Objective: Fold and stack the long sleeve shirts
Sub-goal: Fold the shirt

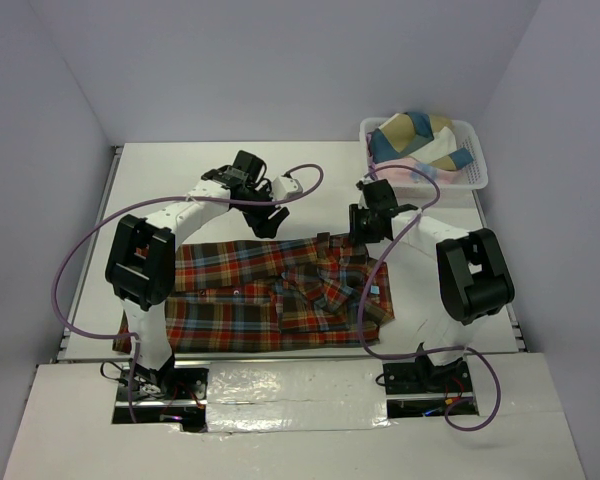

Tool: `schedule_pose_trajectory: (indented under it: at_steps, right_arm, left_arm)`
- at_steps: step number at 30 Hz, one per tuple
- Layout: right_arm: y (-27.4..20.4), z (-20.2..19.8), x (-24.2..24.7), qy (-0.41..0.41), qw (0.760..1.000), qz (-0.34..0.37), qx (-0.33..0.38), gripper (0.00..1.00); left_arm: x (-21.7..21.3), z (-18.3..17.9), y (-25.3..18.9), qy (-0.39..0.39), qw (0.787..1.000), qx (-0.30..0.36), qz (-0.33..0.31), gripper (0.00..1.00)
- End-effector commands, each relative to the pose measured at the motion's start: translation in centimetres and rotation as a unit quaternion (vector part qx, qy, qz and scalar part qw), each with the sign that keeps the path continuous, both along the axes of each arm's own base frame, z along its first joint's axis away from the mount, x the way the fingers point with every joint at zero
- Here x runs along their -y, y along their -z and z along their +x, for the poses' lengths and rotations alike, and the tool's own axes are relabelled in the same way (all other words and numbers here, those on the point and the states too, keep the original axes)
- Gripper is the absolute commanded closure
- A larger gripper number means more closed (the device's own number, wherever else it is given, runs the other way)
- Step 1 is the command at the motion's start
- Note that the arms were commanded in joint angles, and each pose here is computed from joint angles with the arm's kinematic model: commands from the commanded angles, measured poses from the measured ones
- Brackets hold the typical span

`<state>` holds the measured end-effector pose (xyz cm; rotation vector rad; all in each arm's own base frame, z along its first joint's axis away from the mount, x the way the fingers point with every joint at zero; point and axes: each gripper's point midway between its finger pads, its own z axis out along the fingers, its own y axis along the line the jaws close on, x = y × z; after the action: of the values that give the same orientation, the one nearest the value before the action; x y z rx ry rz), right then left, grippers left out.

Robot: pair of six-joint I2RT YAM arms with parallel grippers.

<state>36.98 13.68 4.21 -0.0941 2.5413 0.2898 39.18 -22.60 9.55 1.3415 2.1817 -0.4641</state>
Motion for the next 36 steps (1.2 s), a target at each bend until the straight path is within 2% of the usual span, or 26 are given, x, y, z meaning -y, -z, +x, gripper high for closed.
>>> schedule_pose_trajectory:
  at_steps: [1,3,4,9,13,17,24,28,32,34,36]
  right_arm:
    - [-0.5,0.6,-0.3,-0.006,1.0,0.012,0.016,0.62]
    - [-0.7,0.6,-0.2,-0.004,1.0,0.011,0.021,0.72]
    - [-1.0,0.7,-0.2,-0.002,1.0,0.011,0.025,0.84]
    - [-3.0,0.9,0.5,0.001,0.998,-0.003,0.055,1.0]
    - [-4.5,0.5,0.4,-0.015,0.997,-0.013,0.073,1.0]
    - [-7.4,-1.0,-1.2,-0.064,0.99,-0.015,0.121,1.0]
    - [-12.9,-7.4,-6.2,-0.193,0.96,0.064,0.192,1.0]
    - [-13.1,-11.9,-7.0,-0.231,0.947,0.112,0.195,1.0]
    - [-13.8,-15.4,-7.7,-0.257,0.933,0.149,0.201,1.0]
    - [-13.2,-16.5,-7.5,-0.253,0.935,0.151,0.198,1.0]
    - [-12.4,-17.0,-7.2,-0.248,0.937,0.151,0.194,1.0]
  left_arm:
    - [0.4,0.0,-1.4,0.012,1.0,0.017,-0.008,0.32]
    - [0.4,0.0,-1.5,0.014,1.0,0.019,-0.007,0.32]
    - [0.3,-0.1,-1.4,0.014,1.0,0.017,-0.006,0.32]
    - [0.5,-0.1,-2.0,0.016,1.0,0.021,-0.011,0.32]
    - [1.2,-0.2,-3.0,0.021,0.999,0.021,-0.03,0.33]
    - [2.4,-0.6,-4.3,0.034,0.998,0.022,-0.047,0.33]
    - [3.8,-3.7,-8.3,0.123,0.987,0.05,-0.089,0.31]
    - [3.4,-6.1,-9.5,0.219,0.967,0.101,-0.085,0.25]
    - [4.5,-8.5,-8.8,0.285,0.952,0.087,-0.073,0.19]
    - [5.5,-10.6,-8.6,0.348,0.93,0.105,-0.062,0.18]
    - [6.4,-11.5,-8.8,0.384,0.913,0.131,-0.051,0.09]
